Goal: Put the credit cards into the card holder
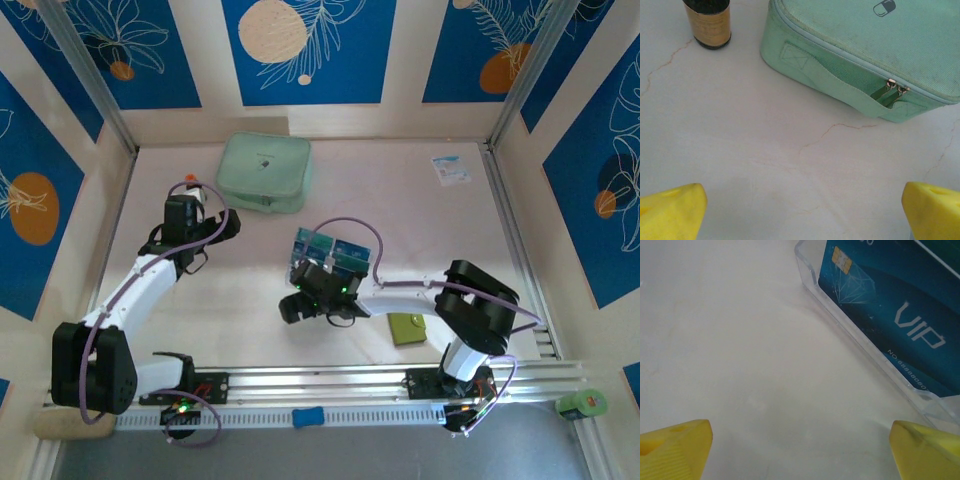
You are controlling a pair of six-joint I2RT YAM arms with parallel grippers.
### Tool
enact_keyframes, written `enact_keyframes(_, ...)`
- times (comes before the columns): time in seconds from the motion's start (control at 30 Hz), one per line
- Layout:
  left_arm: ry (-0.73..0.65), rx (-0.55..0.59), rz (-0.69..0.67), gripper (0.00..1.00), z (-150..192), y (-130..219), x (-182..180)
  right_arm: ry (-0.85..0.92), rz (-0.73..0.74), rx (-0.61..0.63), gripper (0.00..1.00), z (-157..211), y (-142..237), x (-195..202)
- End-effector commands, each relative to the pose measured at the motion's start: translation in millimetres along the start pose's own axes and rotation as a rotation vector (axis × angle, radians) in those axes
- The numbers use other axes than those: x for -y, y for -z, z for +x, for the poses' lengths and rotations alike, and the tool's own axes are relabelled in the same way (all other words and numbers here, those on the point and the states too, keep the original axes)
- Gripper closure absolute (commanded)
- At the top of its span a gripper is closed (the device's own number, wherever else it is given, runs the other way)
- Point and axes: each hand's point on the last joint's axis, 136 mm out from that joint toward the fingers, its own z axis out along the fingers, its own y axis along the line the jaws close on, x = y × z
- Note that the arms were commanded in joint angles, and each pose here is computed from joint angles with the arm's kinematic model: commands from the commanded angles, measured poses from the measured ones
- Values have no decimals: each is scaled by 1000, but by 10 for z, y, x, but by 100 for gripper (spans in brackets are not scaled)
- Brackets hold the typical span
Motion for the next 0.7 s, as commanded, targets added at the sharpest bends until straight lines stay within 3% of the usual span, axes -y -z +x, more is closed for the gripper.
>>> enact_keyframes(0.0,-7,22,16,0,-66,86,68,-42,50,68,8,-265,-8,155)
enact_keyframes(0.67,9,20,86,0,-38,177,181,-150,138,113,8,-1008,-126,1001)
